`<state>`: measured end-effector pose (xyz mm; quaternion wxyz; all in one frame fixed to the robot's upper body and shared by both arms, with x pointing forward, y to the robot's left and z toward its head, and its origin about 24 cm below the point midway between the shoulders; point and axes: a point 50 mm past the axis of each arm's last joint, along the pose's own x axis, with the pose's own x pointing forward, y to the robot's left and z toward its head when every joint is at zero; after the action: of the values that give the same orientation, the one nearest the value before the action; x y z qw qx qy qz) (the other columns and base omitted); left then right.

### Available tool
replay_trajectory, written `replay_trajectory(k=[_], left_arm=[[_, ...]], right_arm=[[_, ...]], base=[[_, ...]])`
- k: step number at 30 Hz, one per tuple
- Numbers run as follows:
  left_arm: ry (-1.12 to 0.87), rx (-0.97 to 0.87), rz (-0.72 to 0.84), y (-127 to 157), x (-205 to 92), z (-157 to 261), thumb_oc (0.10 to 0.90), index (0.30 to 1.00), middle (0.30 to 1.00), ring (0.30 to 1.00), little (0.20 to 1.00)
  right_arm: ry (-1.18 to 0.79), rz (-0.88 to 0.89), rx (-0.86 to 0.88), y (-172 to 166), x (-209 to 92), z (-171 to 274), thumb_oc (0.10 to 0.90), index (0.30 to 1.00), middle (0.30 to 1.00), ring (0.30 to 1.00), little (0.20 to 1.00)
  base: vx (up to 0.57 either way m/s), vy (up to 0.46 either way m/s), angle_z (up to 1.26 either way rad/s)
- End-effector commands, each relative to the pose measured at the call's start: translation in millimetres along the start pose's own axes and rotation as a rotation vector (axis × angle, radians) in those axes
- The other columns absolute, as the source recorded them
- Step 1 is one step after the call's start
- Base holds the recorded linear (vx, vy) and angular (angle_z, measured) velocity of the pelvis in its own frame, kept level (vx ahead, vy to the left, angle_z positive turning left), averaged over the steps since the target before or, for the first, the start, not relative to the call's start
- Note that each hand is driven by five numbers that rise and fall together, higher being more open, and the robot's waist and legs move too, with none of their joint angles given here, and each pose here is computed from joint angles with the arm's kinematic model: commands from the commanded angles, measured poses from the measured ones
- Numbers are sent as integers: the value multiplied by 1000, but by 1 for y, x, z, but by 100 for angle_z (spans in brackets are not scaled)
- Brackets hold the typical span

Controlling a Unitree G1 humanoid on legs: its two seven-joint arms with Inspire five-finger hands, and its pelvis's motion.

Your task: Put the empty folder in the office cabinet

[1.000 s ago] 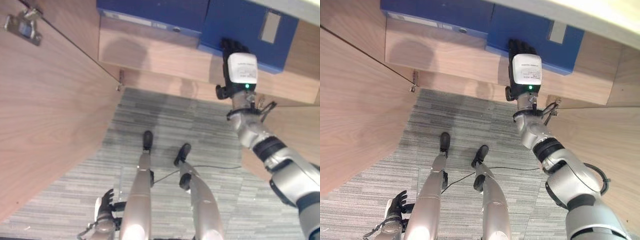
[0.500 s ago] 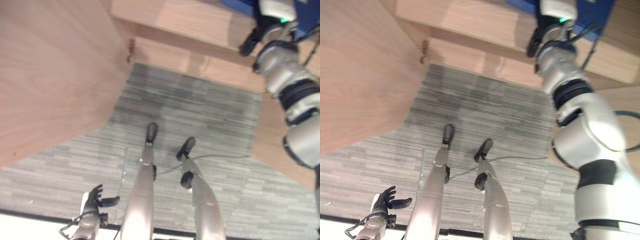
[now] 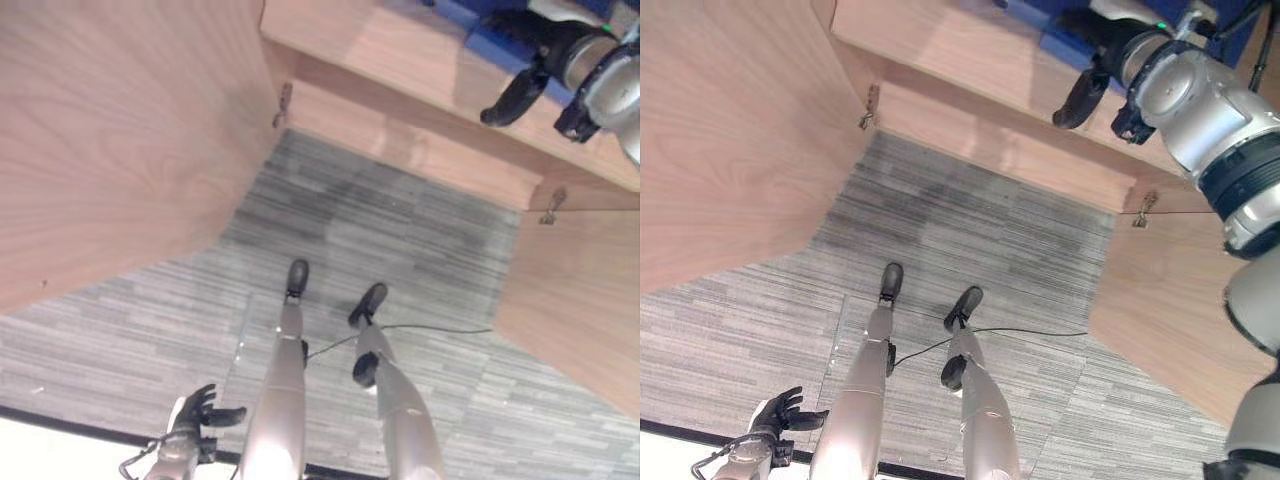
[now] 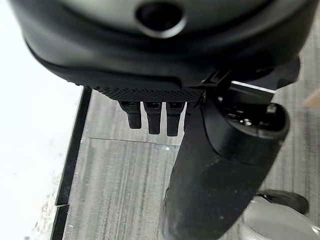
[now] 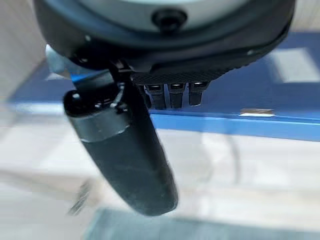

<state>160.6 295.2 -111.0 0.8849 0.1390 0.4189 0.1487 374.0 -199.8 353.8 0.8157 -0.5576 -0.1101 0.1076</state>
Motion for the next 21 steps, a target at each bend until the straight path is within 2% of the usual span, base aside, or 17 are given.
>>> replay_trajectory(k=[1, 4, 5, 6, 7, 8, 9, 11, 12, 15, 16, 17, 21], left_arm=[[216, 29, 107, 47, -29, -75, 800, 900, 900, 900, 900], [240, 6, 109, 41, -32, -83, 800, 900, 900, 900, 900], [241, 8, 112, 42, -32, -84, 800, 900, 900, 900, 900], [259, -39, 139, 36, -34, -89, 800, 900, 900, 900, 900], [264, -56, 153, 34, -34, -89, 800, 900, 900, 900, 900], [263, -94, 176, 25, -31, -86, 800, 900, 900, 900, 900], [266, -90, 190, 24, -31, -86, 800, 900, 900, 900, 900], [257, -88, 195, 18, -28, -81, 800, 900, 900, 900, 900], [254, -89, 194, 13, -27, -78, 800, 900, 900, 900, 900], [243, -69, 180, 5, -27, -76, 800, 900, 900, 900, 900], [246, -66, 180, 5, -27, -77, 800, 900, 900, 900, 900], [239, -52, 159, -2, -27, -76, 800, 900, 900, 900, 900], [232, -39, 144, -9, -27, -74, 800, 900, 900, 900, 900]], right_arm=[[-231, -29, 161, -14, -3, 34, 800, 900, 900, 900, 900], [-333, -183, 236, -32, -20, 35, 800, 900, 900, 900, 900], [-332, -184, 239, -31, -20, 34, 800, 900, 900, 900, 900], [-420, -416, 328, -51, -34, 33, 800, 900, 900, 900, 900], [-455, -513, 342, -54, -41, 33, 800, 900, 900, 900, 900], [-511, -714, 363, -52, -56, 28, 800, 900, 900, 900, 900], [-510, -806, 344, -45, -63, 23, 800, 900, 900, 900, 900], [-472, -961, 178, -38, -73, 22, 800, 900, 900, 900, 900], [-447, -998, 111, -34, -75, 20, 800, 900, 900, 900, 900], [-363, -1077, 76, -17, -78, 6, 800, 900, 900, 900, 900], [-360, -1075, 76, -16, -78, 6, 800, 900, 900, 900, 900], [-310, -1064, -16, -5, -75, 1, 800, 900, 900, 900, 900], [-274, -1062, -64, 10, -68, -1, 800, 900, 900, 900, 900]], base=[[7, 2, -12], [1, 3, -3], [-3, 25, 4], [-9, 27, 8], [-19, 50, -3], [-19, 38, -9], [-21, 39, -15], [-55, 34, -12], [-97, 51, -14], [18, 14, -9], [-92, 53, -11], [-96, 51, -13], [-13, 32, 0]])
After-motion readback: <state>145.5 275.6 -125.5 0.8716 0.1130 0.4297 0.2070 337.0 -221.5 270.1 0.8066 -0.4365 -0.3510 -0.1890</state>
